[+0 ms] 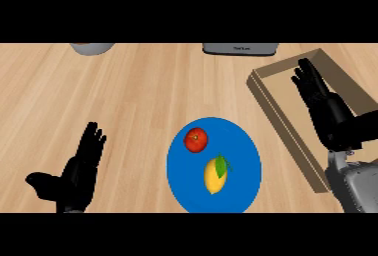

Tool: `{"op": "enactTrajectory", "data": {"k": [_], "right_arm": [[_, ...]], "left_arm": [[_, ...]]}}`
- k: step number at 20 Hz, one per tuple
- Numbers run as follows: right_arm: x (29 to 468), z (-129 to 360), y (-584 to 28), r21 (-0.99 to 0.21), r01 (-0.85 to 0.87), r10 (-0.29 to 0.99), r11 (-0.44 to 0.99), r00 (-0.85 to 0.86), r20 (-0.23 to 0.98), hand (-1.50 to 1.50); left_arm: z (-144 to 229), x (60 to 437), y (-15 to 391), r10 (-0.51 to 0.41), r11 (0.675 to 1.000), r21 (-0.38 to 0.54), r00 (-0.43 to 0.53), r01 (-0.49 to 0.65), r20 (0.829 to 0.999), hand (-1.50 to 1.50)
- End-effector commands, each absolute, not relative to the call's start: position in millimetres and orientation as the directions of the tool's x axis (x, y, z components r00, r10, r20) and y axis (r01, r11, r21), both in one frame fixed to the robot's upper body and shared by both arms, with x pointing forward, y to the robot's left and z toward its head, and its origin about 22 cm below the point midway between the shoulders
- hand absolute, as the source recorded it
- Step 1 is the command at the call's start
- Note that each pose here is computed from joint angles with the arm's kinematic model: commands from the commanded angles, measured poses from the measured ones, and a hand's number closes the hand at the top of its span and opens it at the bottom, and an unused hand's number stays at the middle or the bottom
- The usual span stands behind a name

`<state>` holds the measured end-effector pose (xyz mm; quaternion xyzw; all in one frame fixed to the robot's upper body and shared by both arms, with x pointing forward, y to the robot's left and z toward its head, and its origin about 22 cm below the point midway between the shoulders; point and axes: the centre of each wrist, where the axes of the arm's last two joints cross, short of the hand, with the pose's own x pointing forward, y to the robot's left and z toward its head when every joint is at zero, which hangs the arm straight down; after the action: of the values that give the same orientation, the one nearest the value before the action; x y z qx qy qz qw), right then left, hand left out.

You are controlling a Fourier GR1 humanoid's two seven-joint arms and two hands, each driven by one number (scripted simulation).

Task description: Pick the lemon from the plate and place it in the cardboard box

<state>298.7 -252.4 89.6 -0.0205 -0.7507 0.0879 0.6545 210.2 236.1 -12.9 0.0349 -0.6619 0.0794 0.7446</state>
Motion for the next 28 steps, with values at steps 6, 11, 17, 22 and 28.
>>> {"op": "enactTrajectory", "data": {"k": [6, 11, 17, 22, 28], "right_arm": [[270.9, 182.3, -246.9, -0.253, 0.148, 0.293, 0.956, -0.487, 0.823, -1.5], [213.4, 144.0, -254.6, -0.561, 0.203, 0.596, 0.803, -0.309, 0.741, -1.5], [175.5, 140.4, -229.4, -0.758, 0.162, 0.747, 0.632, -0.388, 0.54, -1.5], [159.4, 148.2, -206.4, -0.895, 0.059, 0.866, 0.442, -0.289, 0.409, -1.5], [151.8, 152.4, -179.0, -0.972, -0.14, 0.946, 0.189, -0.24, 0.219, -1.5]], "left_arm": [[55.4, 251.6, 285.2, -0.371, 0.921, 0.387, -0.208, 0.039, 0.905, 0.0], [69.3, 256.3, 284.0, -0.374, 0.898, 0.409, -0.21, 0.162, 0.903, 0.0], [67.8, 274.1, 266.2, -0.361, 0.893, 0.407, -0.237, 0.19, 0.902, 0.0], [63.2, 279.2, 263.1, -0.348, 0.894, 0.399, -0.242, 0.206, 0.906, 0.0], [73.4, 287.5, 264.0, -0.337, 0.888, 0.396, -0.257, 0.233, 0.906, 0.0]]}}
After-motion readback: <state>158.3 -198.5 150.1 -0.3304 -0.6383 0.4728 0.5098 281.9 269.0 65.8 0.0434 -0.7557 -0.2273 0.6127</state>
